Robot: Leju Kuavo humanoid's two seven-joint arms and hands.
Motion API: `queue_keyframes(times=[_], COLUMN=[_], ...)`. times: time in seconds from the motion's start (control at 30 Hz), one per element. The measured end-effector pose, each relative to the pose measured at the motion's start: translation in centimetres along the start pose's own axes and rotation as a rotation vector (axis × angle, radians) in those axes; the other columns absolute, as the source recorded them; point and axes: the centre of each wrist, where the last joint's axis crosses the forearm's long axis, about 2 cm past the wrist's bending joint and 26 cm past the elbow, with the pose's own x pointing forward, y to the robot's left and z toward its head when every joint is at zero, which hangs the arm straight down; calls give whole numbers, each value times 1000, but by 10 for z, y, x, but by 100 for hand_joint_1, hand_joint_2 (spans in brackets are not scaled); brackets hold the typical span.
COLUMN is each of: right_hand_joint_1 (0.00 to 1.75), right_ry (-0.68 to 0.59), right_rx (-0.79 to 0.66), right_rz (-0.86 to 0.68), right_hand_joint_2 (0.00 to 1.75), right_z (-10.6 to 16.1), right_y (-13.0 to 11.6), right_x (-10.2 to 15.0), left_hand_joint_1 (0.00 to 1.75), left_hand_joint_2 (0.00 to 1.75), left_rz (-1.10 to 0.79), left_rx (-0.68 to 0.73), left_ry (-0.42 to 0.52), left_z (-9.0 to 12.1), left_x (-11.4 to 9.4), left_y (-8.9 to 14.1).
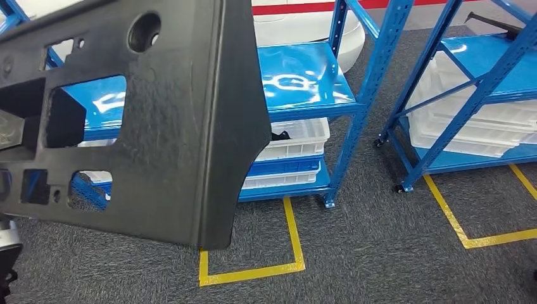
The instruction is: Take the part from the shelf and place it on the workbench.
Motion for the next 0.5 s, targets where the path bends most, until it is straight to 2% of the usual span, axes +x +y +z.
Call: queue_keyframes(times=[0.5], right_hand_joint_1=[0], right_ry=[0], right_rx=[17], right_rz=[-24], right_hand_joint_2=[175], right_z=[1], right_y=[2], right_x=[-3], left_hand_joint_1=[175], left_hand_joint_2=[175], left_rz=[-10], left_rx=[-3], left_ry=[4], left_z=[2], left_x=[-3], left_y=[1])
